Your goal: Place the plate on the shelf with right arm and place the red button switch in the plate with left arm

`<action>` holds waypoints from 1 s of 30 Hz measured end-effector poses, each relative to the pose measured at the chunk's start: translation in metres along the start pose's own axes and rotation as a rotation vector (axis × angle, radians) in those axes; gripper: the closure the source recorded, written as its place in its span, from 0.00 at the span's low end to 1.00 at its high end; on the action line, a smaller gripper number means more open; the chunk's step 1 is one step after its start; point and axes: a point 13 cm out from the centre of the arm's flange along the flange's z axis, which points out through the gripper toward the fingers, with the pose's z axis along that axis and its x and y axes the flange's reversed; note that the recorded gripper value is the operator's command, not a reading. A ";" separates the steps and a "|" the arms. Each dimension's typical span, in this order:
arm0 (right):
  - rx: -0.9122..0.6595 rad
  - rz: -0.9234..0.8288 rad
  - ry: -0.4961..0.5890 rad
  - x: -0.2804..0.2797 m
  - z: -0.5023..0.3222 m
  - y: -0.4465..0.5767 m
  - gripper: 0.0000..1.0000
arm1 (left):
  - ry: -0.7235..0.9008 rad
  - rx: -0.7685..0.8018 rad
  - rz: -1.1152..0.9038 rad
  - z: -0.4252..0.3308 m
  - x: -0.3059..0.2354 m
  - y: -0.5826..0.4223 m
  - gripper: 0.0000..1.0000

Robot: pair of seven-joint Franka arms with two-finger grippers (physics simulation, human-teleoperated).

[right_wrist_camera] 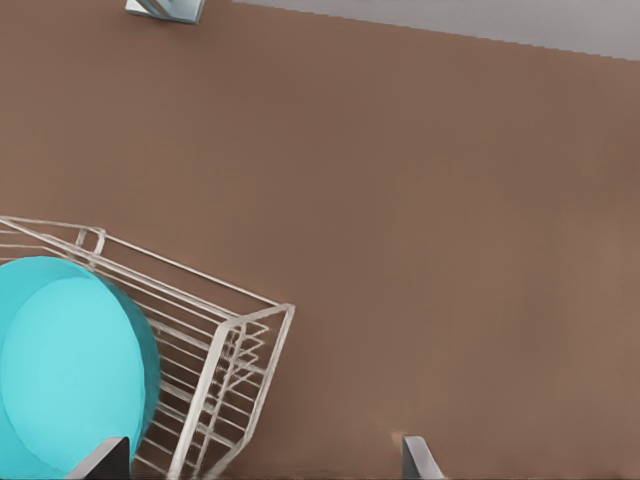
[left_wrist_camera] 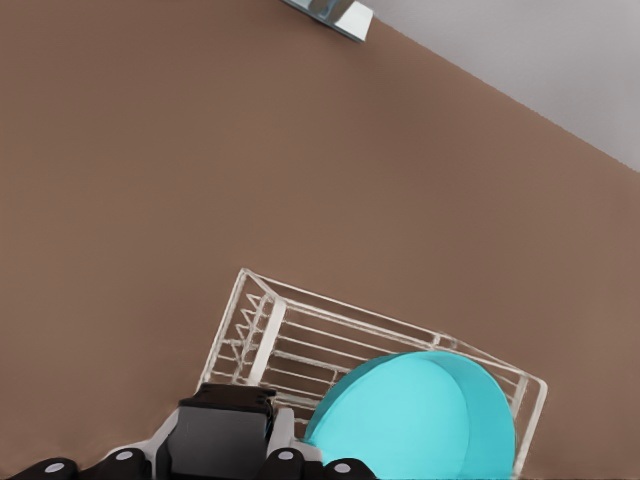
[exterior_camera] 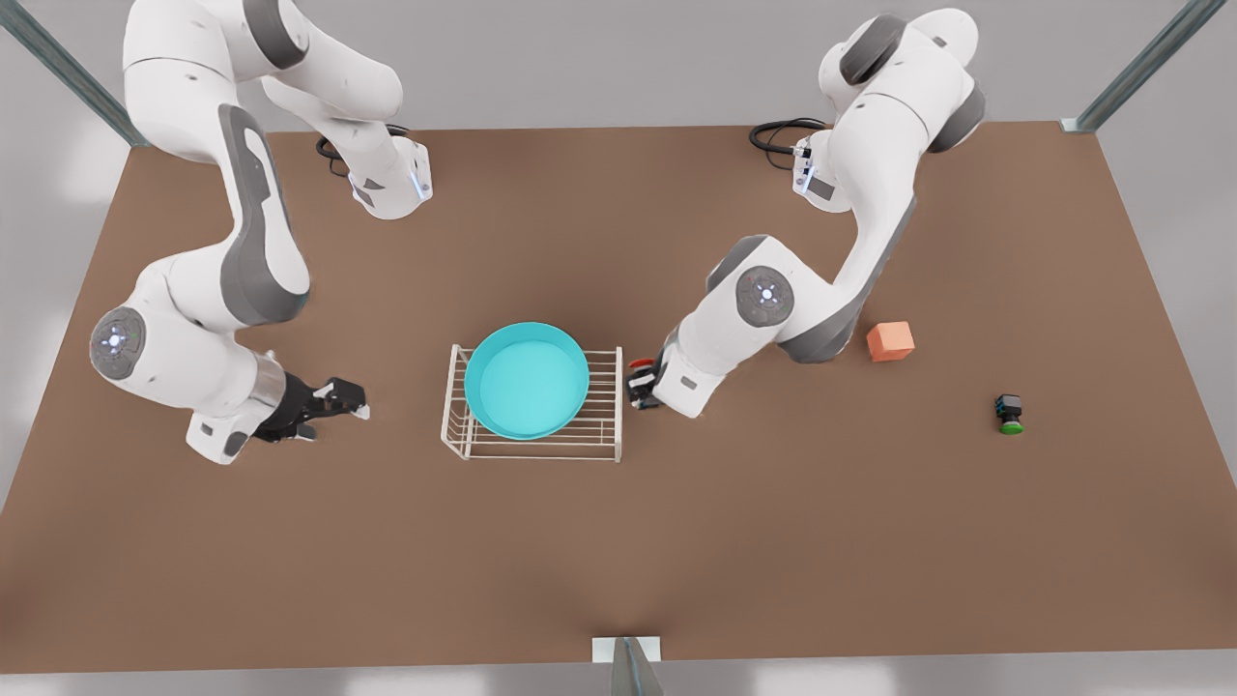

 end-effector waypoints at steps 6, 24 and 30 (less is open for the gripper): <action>0.151 0.006 0.121 0.037 -0.013 -0.039 0.00 | -0.020 0.272 -0.160 0.045 0.031 -0.087 0.78; 0.165 0.048 0.203 0.055 -0.002 -0.042 0.00 | -0.150 0.460 -0.164 0.129 0.086 -0.138 0.00; 0.158 0.059 0.202 0.055 -0.003 -0.043 0.00 | -0.056 0.329 -0.223 -0.031 0.023 -0.093 0.00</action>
